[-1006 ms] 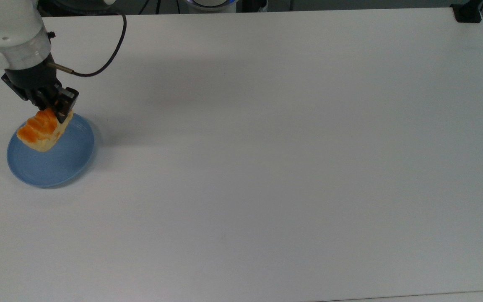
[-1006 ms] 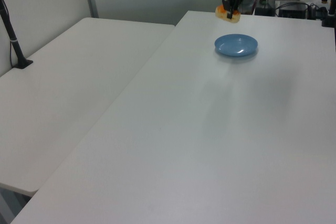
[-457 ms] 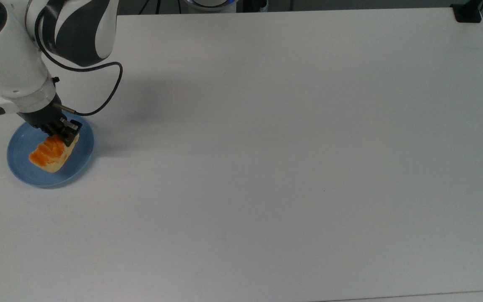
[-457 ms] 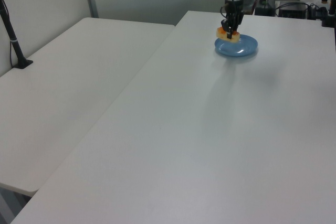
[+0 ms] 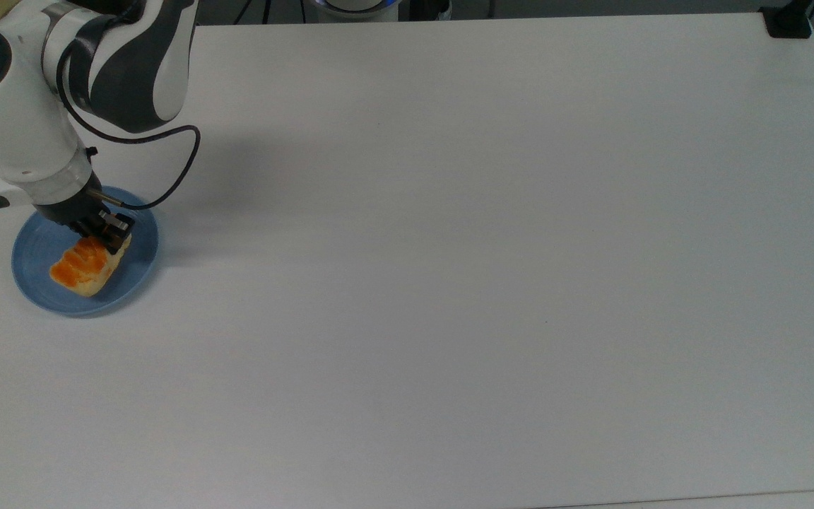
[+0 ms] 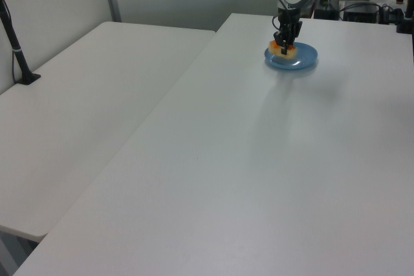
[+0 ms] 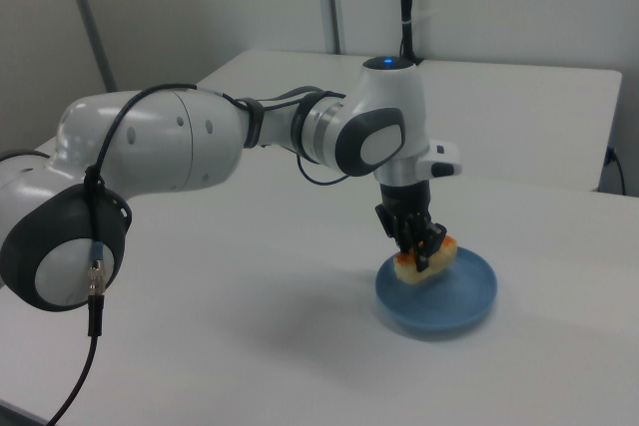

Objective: Put the bread on a plate

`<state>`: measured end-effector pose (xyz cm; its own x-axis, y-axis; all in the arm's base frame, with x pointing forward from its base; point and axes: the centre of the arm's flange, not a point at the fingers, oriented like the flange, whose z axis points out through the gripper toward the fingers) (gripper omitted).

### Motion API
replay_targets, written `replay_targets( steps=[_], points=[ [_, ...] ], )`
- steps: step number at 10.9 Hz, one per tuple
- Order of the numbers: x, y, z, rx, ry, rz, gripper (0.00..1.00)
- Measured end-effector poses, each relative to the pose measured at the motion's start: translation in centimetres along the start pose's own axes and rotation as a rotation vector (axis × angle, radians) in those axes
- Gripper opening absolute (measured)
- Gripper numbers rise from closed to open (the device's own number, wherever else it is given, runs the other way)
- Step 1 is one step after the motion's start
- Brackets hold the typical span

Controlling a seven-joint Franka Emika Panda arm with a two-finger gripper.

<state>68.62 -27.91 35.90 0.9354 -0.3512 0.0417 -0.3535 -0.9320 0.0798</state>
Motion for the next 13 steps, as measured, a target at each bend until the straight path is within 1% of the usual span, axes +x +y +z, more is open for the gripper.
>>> replay_targets(
  steps=[1,2,4,5,6,8,9,10,11,12,13],
  points=[
    [0.0,0.2,0.0,0.000,0.000,0.003,0.35],
    [0.0,0.3,0.1,0.000,-0.001,0.004,0.48],
    [-0.1,0.6,0.2,-0.009,-0.003,0.004,0.79],
    [-0.1,0.8,0.2,-0.011,-0.003,0.005,0.92],
    [-0.1,1.1,0.2,-0.013,-0.003,0.007,1.00],
    [0.0,1.4,-0.5,-0.014,0.008,0.012,1.00],
    [0.2,1.7,-2.2,-0.015,0.034,0.016,1.00],
    [0.0,2.1,-4.9,-0.016,0.057,0.023,1.00],
    [-1.0,2.5,-8.1,-0.016,0.036,0.029,1.00],
    [-2.4,2.6,-11.7,-0.006,0.018,0.036,1.00],
    [-3.8,2.2,-15.8,0.020,0.020,0.038,1.00]
  ],
)
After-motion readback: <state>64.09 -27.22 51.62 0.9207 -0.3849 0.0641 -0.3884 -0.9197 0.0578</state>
